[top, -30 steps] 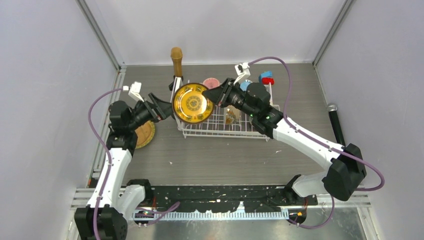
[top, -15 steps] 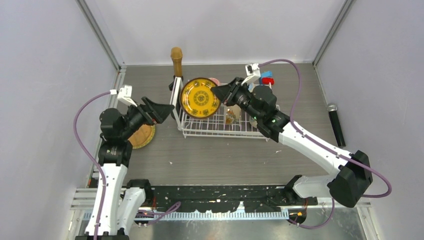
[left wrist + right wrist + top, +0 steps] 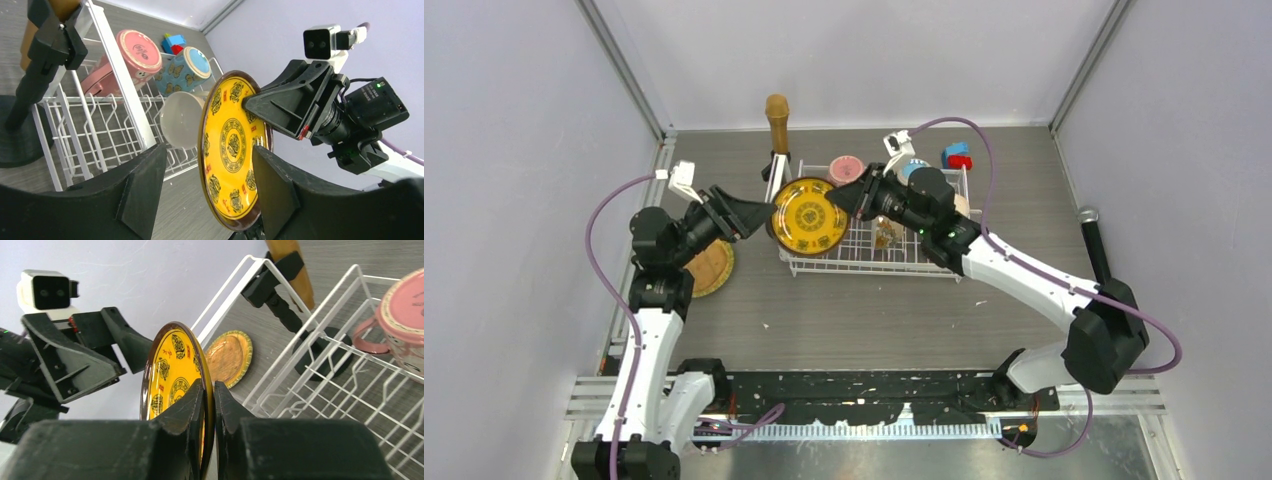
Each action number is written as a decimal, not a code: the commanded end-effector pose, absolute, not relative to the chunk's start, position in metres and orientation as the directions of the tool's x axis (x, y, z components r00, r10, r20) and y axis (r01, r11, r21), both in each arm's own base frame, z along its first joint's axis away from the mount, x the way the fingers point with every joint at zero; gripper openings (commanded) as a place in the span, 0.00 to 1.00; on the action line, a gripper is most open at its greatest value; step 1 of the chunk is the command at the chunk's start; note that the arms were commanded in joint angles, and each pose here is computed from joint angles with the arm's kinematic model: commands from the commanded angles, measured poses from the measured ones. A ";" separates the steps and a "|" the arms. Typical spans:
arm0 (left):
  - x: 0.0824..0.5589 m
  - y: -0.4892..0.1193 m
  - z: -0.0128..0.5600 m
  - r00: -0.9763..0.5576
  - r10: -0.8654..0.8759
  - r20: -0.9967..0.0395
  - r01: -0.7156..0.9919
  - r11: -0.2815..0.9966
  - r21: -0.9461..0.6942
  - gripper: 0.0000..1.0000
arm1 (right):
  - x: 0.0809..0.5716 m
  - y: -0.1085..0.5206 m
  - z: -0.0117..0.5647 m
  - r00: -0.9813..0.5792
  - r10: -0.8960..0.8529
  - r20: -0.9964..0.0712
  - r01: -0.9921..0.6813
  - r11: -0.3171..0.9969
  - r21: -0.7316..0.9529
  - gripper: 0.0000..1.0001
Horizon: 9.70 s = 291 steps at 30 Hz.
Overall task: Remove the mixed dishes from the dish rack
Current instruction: Pick up the plate from the dish rack, then place the plate at the center of the board, then adjust the distractor at the center of the board, then pick up the bowl from the dish rack.
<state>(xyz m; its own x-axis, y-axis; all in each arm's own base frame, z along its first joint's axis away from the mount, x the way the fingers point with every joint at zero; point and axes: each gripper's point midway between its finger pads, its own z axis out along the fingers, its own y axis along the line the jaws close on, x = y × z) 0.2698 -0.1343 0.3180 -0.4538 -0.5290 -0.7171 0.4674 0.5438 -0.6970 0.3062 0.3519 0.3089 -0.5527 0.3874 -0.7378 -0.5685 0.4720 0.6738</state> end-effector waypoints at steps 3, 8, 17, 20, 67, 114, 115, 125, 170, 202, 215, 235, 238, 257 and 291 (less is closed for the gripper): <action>0.267 -0.145 0.328 -0.469 -0.514 -0.718 0.541 0.476 -0.693 0.60 | 0.296 0.366 0.374 -0.484 0.457 -0.746 -0.700 0.309 0.643 0.01; 0.266 -0.146 0.328 -0.467 -0.511 -0.722 0.549 0.472 -0.689 0.44 | 0.297 0.367 0.377 -0.484 0.460 -0.745 -0.701 0.305 0.644 0.00; 0.260 -0.152 0.330 -0.483 -0.489 -0.727 0.590 0.431 -0.682 0.15 | 0.307 0.376 0.377 -0.487 0.469 -0.737 -0.694 0.304 0.653 0.00; 0.264 -0.149 0.328 -0.470 -0.502 -0.726 0.571 0.454 -0.684 0.00 | 0.307 0.377 0.377 -0.486 0.463 -0.741 -0.696 0.307 0.649 0.04; 0.298 -0.013 0.278 -0.024 -0.780 -0.625 -0.200 0.616 -0.762 0.00 | 0.345 0.259 0.333 -0.219 0.573 -0.790 -0.306 0.728 0.613 1.00; 0.202 0.109 0.277 0.383 -0.539 -0.750 -0.670 0.397 -0.628 0.00 | 0.342 0.257 0.323 -0.260 0.531 -0.806 -0.288 0.754 0.590 1.00; 0.205 0.110 0.271 0.374 -0.536 -0.757 -0.685 0.391 -0.615 0.00 | 0.341 0.257 0.324 -0.260 0.531 -0.806 -0.288 0.754 0.590 1.00; 0.239 0.115 0.186 0.233 -0.616 -0.753 -0.809 0.307 -0.501 0.00 | 0.337 0.247 0.322 -0.247 0.535 -0.808 -0.267 0.764 0.587 1.00; 0.348 -0.014 0.163 -0.354 -0.711 -0.607 -0.442 0.699 -0.562 1.00 | 0.332 0.243 0.316 -0.271 0.532 -0.802 -0.250 0.766 0.593 1.00; 0.349 -0.080 0.189 -0.435 -0.521 -0.735 -0.290 0.853 -0.433 1.00 | 0.348 0.254 0.239 -0.477 0.192 -0.858 -0.110 0.955 0.274 0.97; 0.332 -0.039 0.199 -0.368 -0.465 -0.805 -0.412 0.858 -0.307 1.00 | 0.342 0.253 0.221 -0.474 0.071 -0.877 -0.003 0.997 0.082 0.96; 0.285 0.011 0.252 -0.118 -0.463 -0.878 -0.505 0.790 -0.349 1.00 | 0.351 0.235 0.220 -0.469 -0.219 -0.855 0.235 0.903 -0.360 0.85; 0.285 0.012 0.254 -0.110 -0.459 -0.881 -0.503 0.791 -0.349 1.00 | 0.355 0.236 0.223 -0.461 -0.272 -0.845 0.260 0.869 -0.422 0.78; 0.285 0.013 0.252 -0.100 -0.455 -0.885 -0.502 0.791 -0.350 1.00 | 0.357 0.242 0.194 -0.545 -0.394 -0.740 0.201 0.796 -0.571 0.56; 0.273 0.018 0.261 -0.055 -0.472 -0.880 -0.496 0.778 -0.386 1.00 | 0.357 0.215 0.239 -0.444 -0.485 -0.753 0.324 0.697 -0.640 0.01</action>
